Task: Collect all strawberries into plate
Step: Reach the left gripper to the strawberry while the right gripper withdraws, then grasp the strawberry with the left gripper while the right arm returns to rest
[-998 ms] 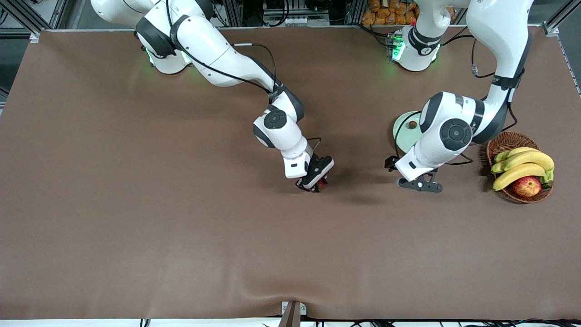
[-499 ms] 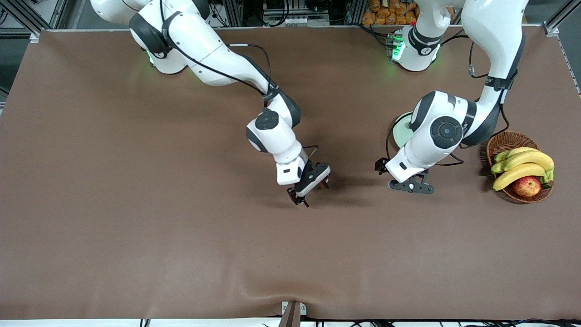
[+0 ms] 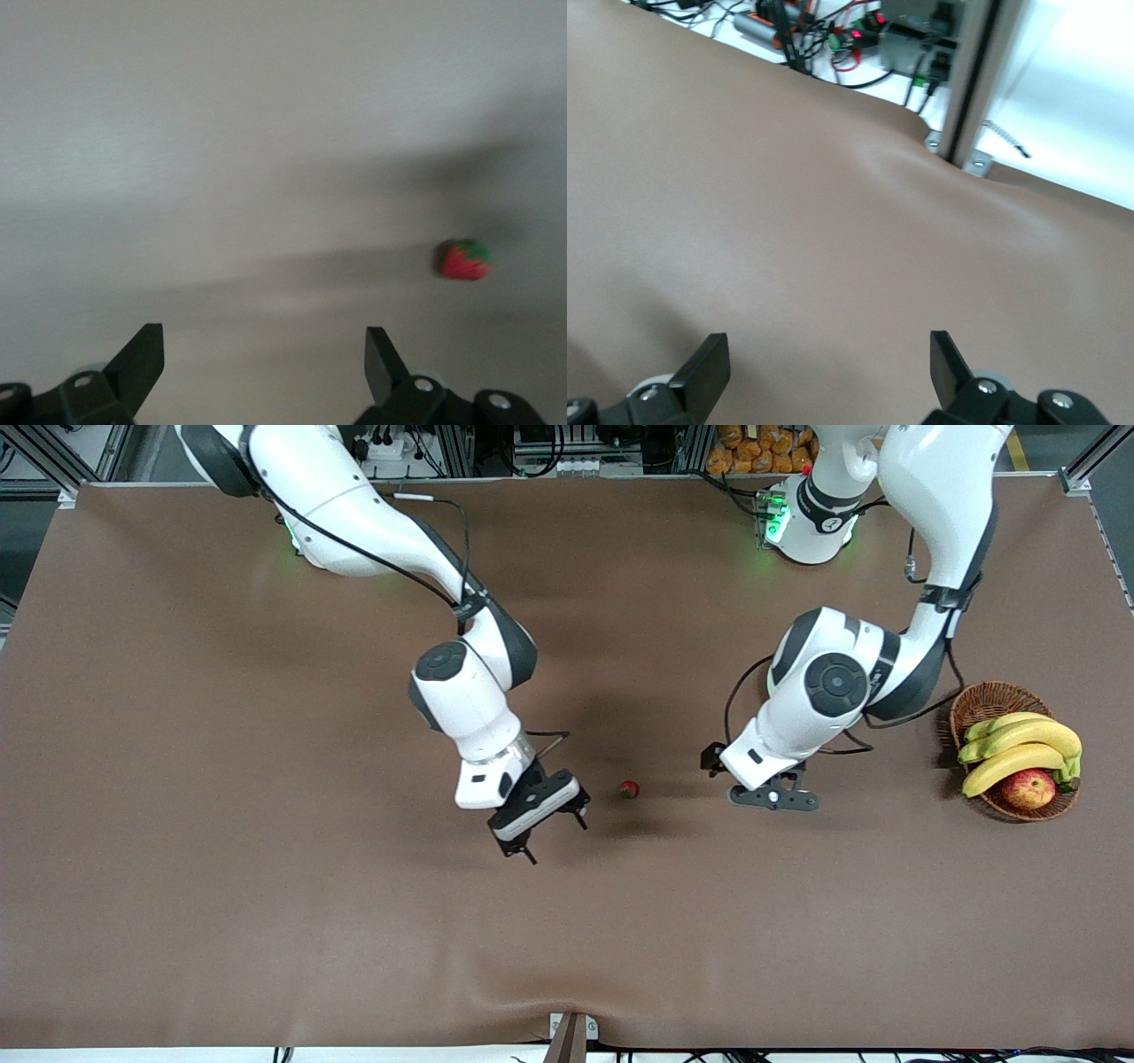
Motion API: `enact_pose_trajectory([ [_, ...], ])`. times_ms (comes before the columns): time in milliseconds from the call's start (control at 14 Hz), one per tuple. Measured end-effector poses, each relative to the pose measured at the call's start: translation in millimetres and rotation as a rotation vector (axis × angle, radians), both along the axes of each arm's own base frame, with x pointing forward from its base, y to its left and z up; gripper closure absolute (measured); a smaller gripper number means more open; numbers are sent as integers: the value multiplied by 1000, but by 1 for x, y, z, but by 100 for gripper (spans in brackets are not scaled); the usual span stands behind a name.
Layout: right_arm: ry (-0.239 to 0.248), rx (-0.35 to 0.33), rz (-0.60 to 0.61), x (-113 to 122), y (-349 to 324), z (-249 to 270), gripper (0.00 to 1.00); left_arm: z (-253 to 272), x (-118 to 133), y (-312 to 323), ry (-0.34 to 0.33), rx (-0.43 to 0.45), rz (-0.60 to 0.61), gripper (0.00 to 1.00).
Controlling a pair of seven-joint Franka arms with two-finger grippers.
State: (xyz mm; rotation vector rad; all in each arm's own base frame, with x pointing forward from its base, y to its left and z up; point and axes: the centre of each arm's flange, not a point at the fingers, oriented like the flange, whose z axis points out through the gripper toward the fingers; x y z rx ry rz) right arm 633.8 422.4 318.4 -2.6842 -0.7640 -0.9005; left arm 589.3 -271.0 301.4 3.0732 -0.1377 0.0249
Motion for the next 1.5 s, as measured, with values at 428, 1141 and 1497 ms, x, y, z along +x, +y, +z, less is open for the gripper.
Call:
enact_pose_trajectory([
  [428, 73, -54, -114, 12, -97, 39, 0, -27, 7, -77, -7, -50, 23, 0],
  [1141, 299, -186, -270, 41, -258, 49, 0, -88, -7, -130, -40, -112, -9, 11],
  [1497, 431, -216, -361, 40, -330, 55, 0, -109, -15, -135, -20, -105, -15, 22],
])
